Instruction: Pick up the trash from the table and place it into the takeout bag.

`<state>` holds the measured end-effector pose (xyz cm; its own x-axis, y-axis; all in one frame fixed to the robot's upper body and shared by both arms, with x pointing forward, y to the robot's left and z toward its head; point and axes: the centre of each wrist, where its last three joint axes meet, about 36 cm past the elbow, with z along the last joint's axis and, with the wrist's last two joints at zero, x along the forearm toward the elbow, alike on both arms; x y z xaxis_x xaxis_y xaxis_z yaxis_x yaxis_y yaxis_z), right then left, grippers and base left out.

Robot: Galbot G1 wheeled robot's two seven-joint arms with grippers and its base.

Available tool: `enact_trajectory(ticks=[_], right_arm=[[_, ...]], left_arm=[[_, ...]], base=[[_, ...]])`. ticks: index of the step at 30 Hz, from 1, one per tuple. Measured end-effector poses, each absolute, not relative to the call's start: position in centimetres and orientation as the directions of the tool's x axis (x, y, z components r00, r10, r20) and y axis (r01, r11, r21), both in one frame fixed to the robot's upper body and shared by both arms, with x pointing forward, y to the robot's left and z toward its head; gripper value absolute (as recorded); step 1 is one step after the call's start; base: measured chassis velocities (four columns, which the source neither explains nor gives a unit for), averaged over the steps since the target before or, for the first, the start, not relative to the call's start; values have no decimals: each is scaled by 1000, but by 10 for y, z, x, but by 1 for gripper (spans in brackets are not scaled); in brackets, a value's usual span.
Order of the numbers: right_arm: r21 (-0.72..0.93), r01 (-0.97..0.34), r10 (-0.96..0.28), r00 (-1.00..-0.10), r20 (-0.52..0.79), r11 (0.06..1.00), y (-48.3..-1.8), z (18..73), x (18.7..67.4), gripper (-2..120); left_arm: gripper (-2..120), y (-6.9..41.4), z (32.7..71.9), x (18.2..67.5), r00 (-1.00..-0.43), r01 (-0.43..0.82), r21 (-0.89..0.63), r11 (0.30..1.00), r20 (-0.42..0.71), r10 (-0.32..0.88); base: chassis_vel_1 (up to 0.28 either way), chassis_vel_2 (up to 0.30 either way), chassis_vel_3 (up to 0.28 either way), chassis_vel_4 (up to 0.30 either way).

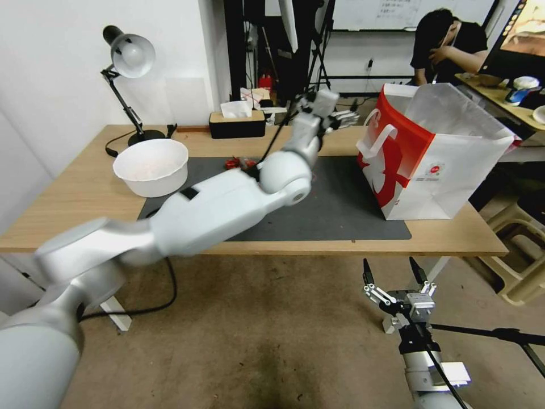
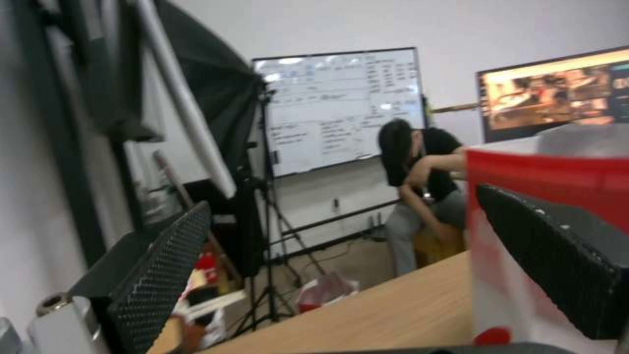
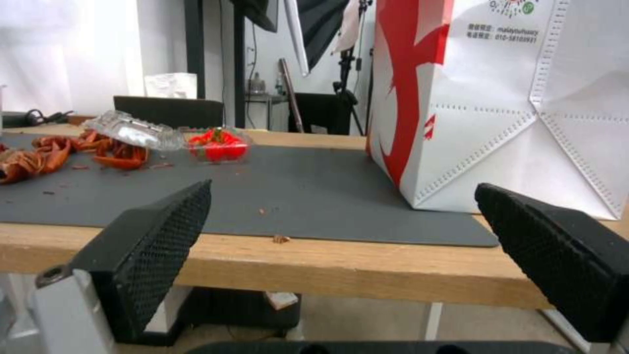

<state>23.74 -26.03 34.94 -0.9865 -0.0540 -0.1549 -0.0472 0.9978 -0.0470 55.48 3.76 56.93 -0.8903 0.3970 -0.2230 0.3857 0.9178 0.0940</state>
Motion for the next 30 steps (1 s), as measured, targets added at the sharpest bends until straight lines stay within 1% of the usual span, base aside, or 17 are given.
enact_trajectory(ticks=[2, 4, 6, 8, 9, 10, 11, 13, 14, 16, 18, 20, 21, 25, 26, 29, 30], right_arm=[[-48, -48, -55, -986, -156, 998, -260, 350, 239, 100], [-48, -49, -56, -986, -156, 998, -260, 350, 239, 100], [-51, -53, -61, -985, -159, 997, -258, 350, 241, 100], [-52, -53, -61, -985, -159, 997, -258, 350, 241, 100], [-53, -55, -63, -986, -157, 997, -257, 350, 241, 100], [-53, -58, -65, -985, -157, 997, -256, 352, 241, 100], [-53, -58, -65, -985, -157, 997, -256, 352, 241, 100], [-55, -63, -71, -985, -157, 997, -254, 352, 241, 100], [-55, -63, -71, -985, -157, 997, -254, 352, 241, 100], [-56, -65, -73, -985, -158, 996, -252, 353, 242, 100], [-56, -65, -73, -985, -158, 996, -252, 353, 242, 100], [-55, -68, -76, -984, -159, 996, -250, 354, 242, 100], [-55, -68, -76, -984, -159, 996, -250, 354, 242, 100], [-55, -82, -90, -982, -163, 995, -248, 354, 245, 100], [-55, -82, -90, -982, -163, 995, -248, 354, 245, 100], [-54, -87, -95, -982, -165, 995, -249, 356, 246, 100], [-54, -87, -95, -982, -165, 995, -249, 356, 246, 100]], left_arm=[[100, 57, 557, 544, -907, 348, 76, 934, -224, 356], [100, 66, 551, 541, -914, 332, 72, 940, -223, 340], [100, 93, 531, 535, -932, 270, 96, 958, -224, 285], [100, 95, 529, 535, -933, 265, 98, 959, -225, 280], [100, 107, 519, 532, -940, 233, 111, 966, -227, 253], [100, 123, 507, 525, -952, 196, 116, 974, -215, 217], [100, 123, 507, 525, -952, 196, 116, 974, -215, 217], [100, 144, 491, 513, -965, 159, 113, 981, -191, 179], [100, 144, 491, 513, -965, 159, 113, 981, -191, 179], [100, 162, 483, 499, -972, 130, 98, 987, -185, 147], [100, 165, 482, 497, -972, 127, 94, 987, -185, 143], [100, 184, 473, 475, -978, 94, 67, 993, -179, 105], [100, 184, 473, 475, -978, 94, 67, 993, -179, 105], [100, 218, 436, 414, -985, 48, 55, 997, -161, 56], [100, 218, 436, 414, -985, 48, 55, 997, -161, 56], [100, 231, 413, 378, -989, 29, 55, 998, -142, 37], [100, 231, 413, 378, -989, 29, 55, 998, -142, 37]], base=[[0, 0, 0, 0], [0, 0, 0, 0], [0, 0, 0, 0], [0, 0, 0, 0], [0, 0, 0, 0], [0, 0, 0, 0], [0, 0, 0, 0], [0, 0, 0, 0], [0, 0, 0, 0], [0, 0, 0, 0], [0, 0, 0, 0], [0, 0, 0, 0], [0, 0, 0, 0], [0, 0, 0, 0], [0, 0, 0, 0], [0, 0, 0, 0], [0, 0, 0, 0]])
